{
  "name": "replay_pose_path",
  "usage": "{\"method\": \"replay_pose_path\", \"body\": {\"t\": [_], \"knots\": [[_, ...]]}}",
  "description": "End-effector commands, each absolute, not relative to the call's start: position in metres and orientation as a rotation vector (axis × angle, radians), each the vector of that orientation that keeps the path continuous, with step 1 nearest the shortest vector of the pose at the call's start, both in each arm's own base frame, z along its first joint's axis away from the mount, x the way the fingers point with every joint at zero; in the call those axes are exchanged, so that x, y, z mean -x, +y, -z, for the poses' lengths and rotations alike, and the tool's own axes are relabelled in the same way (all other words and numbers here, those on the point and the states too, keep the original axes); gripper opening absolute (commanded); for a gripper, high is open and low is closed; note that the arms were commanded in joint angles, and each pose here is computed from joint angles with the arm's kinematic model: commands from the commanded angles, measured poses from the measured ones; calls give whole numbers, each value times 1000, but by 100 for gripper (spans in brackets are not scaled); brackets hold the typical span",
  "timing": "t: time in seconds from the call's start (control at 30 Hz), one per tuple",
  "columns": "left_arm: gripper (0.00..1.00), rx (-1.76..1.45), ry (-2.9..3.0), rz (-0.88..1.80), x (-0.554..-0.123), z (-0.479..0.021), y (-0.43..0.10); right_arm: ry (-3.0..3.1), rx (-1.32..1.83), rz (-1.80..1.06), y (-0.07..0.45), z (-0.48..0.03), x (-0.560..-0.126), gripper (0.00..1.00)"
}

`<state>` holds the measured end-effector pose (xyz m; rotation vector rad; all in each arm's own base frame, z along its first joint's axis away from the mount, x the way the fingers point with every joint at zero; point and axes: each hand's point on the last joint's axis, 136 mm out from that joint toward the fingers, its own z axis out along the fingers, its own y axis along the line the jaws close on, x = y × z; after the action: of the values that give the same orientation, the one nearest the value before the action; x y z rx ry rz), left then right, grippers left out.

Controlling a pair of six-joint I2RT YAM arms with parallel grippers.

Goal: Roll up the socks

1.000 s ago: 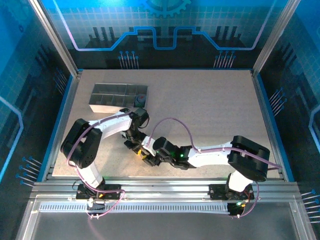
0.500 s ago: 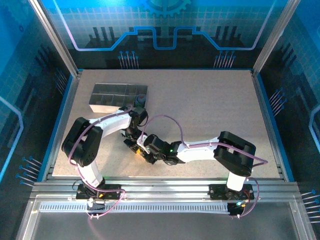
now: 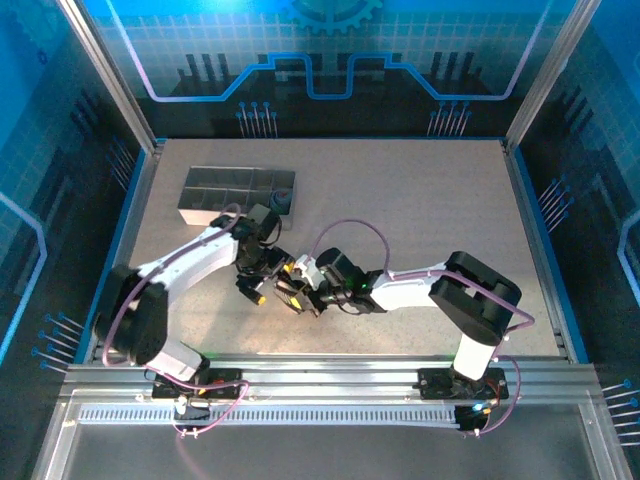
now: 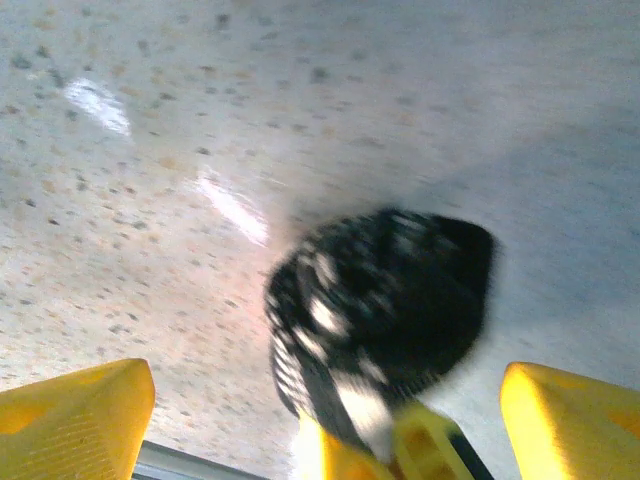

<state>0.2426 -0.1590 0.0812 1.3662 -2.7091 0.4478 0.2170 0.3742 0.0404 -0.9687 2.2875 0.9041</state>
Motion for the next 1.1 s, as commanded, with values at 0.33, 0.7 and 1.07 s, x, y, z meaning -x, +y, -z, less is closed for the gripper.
{"method": "replay_pose_path", "body": {"t": [0.33,0.7,1.07], "knots": [[67,-1183,-2798,-753,-236,-80,-182,2819,662,-1074,292,50,-170,0],[64,-1060,-2843,-637,-236,-40,-204,2872,329,-1354,280,59,-178,0],[54,-978,-2851,-330,-210,10,-193,2843,531,-1219,285,38,-190,19]]}}
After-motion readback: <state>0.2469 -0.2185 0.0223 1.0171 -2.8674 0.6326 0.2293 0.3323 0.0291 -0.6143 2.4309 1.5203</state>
